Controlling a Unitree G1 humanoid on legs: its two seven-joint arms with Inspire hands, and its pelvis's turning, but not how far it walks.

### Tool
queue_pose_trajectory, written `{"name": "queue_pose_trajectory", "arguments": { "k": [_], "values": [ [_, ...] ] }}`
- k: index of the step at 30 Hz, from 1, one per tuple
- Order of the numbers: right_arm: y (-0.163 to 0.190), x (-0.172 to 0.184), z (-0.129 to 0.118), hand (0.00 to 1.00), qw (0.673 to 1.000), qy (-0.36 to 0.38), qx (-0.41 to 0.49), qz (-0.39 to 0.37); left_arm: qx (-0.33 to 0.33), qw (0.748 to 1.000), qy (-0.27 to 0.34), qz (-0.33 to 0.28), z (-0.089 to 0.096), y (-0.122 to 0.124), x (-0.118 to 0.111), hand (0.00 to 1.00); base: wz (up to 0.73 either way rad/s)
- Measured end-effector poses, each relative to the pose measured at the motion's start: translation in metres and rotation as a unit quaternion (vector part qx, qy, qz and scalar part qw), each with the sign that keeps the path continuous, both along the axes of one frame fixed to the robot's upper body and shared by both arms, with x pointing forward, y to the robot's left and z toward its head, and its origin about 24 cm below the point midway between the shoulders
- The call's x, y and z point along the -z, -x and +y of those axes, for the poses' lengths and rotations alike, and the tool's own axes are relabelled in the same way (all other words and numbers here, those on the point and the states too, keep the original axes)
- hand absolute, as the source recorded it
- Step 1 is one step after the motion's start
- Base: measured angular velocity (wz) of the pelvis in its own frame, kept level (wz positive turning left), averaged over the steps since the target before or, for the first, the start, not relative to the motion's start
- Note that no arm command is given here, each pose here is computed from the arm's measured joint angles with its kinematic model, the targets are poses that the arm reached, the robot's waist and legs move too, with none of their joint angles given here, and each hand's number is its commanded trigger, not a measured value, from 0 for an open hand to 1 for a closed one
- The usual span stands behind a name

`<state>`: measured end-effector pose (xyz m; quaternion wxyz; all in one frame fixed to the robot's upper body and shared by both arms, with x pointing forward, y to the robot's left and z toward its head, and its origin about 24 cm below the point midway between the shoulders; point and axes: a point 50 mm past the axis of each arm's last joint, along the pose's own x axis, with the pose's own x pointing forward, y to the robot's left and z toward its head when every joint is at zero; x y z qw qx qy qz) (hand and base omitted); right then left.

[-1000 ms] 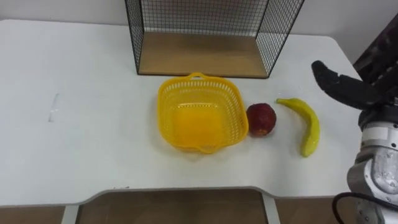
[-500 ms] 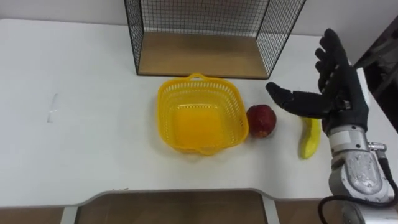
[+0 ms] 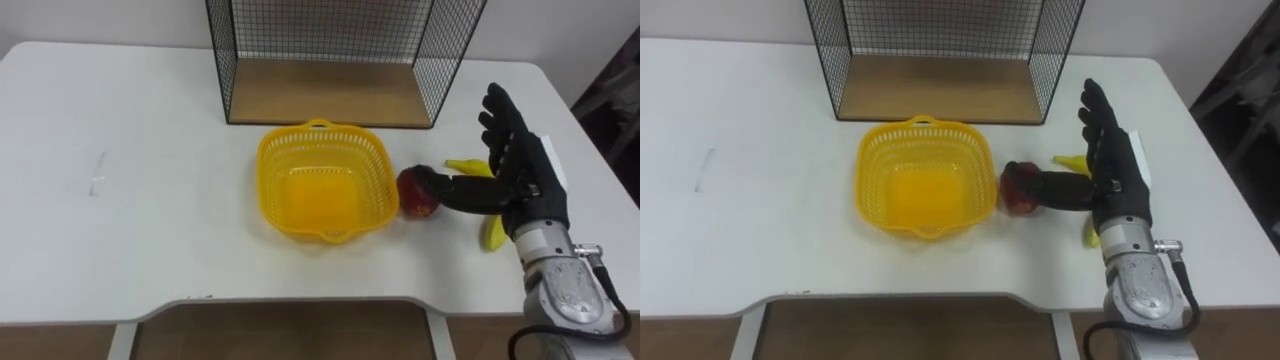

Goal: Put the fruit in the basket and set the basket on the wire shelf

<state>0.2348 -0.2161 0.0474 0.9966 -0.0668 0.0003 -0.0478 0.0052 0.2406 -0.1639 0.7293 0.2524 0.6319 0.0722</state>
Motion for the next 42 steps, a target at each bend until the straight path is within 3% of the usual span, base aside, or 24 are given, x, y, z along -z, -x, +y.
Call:
{"name": "queue_pose_trajectory", "arguments": {
  "k": [17,42],
  "values": [
    [0.0,0.0,0.002,0.0,0.999,0.048,-0.015,0.004,0.002,1.0,0.006,-0.004,0.0,-0.004,0.0,0.0,0.0],
    [0.007,0.014,0.002,0.0,0.998,0.05,-0.017,0.034,0.008,1.0,0.006,0.0,0.002,-0.002,0.0,0.0,0.0]
  ]
}}
